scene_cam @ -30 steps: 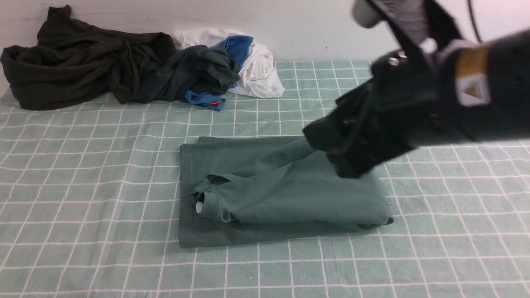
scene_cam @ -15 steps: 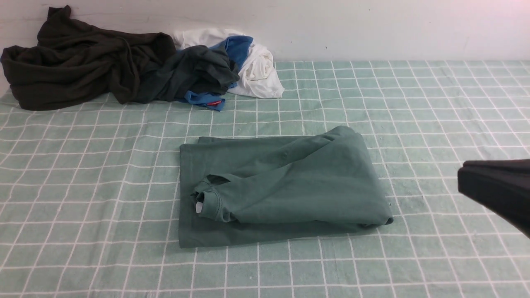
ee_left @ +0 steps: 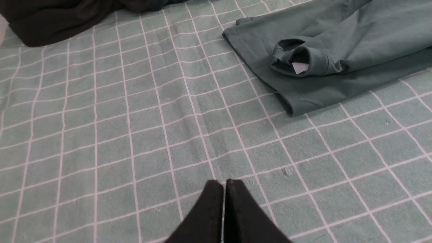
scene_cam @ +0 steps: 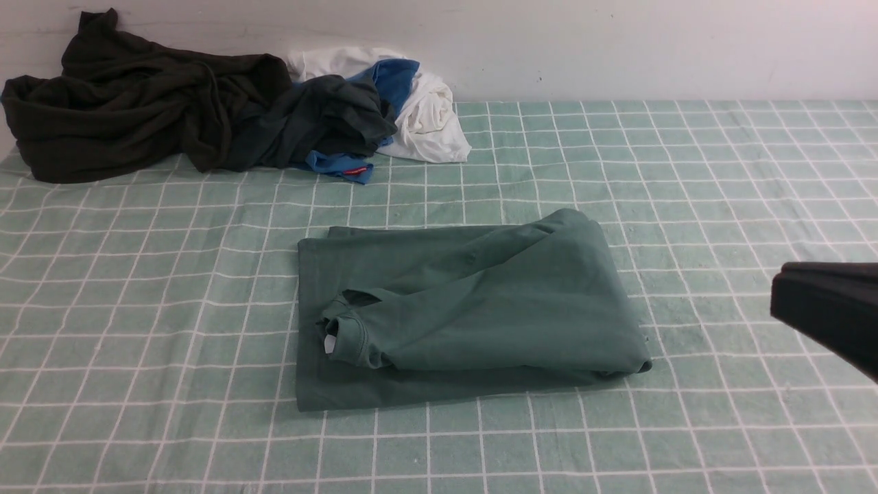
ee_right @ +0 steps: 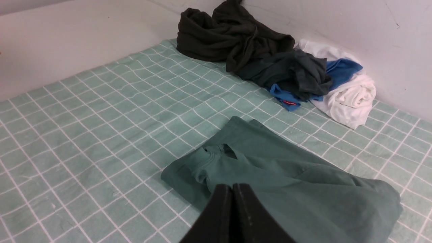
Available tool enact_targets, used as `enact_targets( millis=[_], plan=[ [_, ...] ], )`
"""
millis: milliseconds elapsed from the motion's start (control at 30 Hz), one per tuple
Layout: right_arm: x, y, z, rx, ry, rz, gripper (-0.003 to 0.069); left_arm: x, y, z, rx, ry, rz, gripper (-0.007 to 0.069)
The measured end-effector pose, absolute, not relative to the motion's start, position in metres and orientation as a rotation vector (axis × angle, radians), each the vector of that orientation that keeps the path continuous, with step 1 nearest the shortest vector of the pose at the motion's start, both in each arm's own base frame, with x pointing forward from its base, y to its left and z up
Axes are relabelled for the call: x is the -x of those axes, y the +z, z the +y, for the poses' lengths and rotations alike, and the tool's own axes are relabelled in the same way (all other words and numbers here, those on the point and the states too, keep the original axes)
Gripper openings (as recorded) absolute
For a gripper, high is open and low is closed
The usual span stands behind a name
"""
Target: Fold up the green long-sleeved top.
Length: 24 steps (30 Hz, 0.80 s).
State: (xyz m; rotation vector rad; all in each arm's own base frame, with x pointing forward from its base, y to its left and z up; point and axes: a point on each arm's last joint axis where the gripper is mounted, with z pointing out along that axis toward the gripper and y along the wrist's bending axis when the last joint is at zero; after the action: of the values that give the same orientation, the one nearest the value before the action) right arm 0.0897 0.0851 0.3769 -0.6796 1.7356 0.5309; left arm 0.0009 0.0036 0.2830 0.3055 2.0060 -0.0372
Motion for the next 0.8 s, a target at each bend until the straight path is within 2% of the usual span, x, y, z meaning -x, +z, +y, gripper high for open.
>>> enact_targets(
  millis=[200, 400, 433, 500, 567, 800],
  plan=[
    [-0.093, 0.358, 0.087, 0.645, 0.545, 1.624, -0.0013, -0.001, 0.283, 0.004, -0.305, -0.037, 2.006, -0.0003],
    [-0.089, 0.311, 0.059, 0.395, 0.523, 1.478, -0.0013, -0.001, 0.283, 0.004, -0.305, -0.037, 2.006, -0.0003],
    [-0.085, 0.29, 0.047, 0.305, 0.476, 1.484, -0.0014, -0.001, 0.283, 0.004, -0.305, -0.037, 2.006, -0.0003],
    [-0.082, 0.276, 0.039, 0.255, 0.444, 1.493, -0.0014, -0.001, 0.283, 0.004, -0.305, -0.037, 2.006, -0.0003],
    [-0.076, 0.249, 0.024, 0.15, 0.327, 1.525, -0.0014, -0.001, 0.283, 0.004, -0.305, -0.037, 2.006, -0.0003],
    [-0.058, 0.196, 0.003, 0.002, 0.069, 1.654, -0.0014, -0.001, 0.283, 0.004, -0.305, -0.037, 2.006, -0.0003]
  ],
)
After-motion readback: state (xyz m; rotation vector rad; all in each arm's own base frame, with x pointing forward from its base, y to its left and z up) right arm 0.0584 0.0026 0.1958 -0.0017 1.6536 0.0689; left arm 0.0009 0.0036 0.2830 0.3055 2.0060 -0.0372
